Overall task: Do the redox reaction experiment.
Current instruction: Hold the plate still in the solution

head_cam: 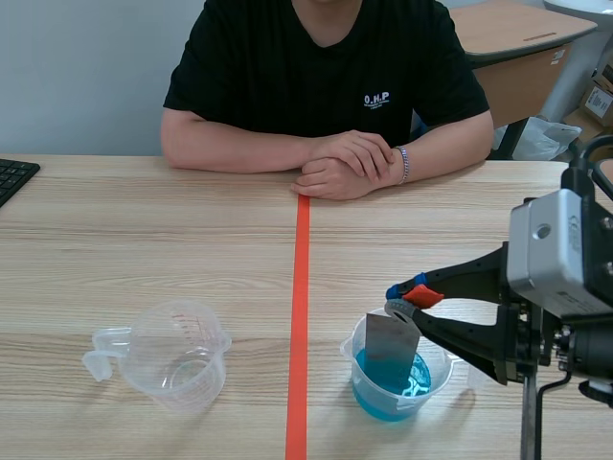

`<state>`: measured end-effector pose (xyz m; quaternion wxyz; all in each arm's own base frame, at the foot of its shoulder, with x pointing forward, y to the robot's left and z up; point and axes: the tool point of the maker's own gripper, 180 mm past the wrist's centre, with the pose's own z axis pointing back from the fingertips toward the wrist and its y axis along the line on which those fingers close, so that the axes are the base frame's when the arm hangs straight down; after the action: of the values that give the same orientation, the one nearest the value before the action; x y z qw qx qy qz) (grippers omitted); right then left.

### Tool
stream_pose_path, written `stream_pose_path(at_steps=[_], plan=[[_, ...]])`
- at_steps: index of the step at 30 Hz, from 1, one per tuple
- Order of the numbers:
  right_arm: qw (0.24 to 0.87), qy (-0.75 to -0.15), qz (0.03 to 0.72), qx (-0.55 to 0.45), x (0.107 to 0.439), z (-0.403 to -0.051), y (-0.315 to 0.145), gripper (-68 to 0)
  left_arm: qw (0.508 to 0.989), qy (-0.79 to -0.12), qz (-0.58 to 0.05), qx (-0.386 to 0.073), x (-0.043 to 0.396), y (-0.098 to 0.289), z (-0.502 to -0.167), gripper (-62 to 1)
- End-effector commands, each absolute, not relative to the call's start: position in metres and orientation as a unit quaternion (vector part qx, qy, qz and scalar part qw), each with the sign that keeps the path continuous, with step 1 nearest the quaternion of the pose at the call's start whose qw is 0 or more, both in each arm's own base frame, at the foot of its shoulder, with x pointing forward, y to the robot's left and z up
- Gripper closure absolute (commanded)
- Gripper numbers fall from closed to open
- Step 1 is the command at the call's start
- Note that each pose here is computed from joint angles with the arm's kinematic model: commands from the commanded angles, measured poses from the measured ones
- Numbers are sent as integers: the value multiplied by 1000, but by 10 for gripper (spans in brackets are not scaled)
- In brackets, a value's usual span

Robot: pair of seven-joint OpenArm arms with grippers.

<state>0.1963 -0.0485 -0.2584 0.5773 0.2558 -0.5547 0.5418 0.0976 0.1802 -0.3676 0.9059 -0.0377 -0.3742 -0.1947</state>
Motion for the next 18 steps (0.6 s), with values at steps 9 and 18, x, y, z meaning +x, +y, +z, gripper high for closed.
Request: stream_pose_path(at_steps=[9,18], plan=[[570,-563,542,254,199,-252,-50,-17,902,-381,-197,-40,100,178,-364,-44],[565,-571,541,251,202,-246,-52,-17,902,-381,-197,-40,100,178,-364,-44]])
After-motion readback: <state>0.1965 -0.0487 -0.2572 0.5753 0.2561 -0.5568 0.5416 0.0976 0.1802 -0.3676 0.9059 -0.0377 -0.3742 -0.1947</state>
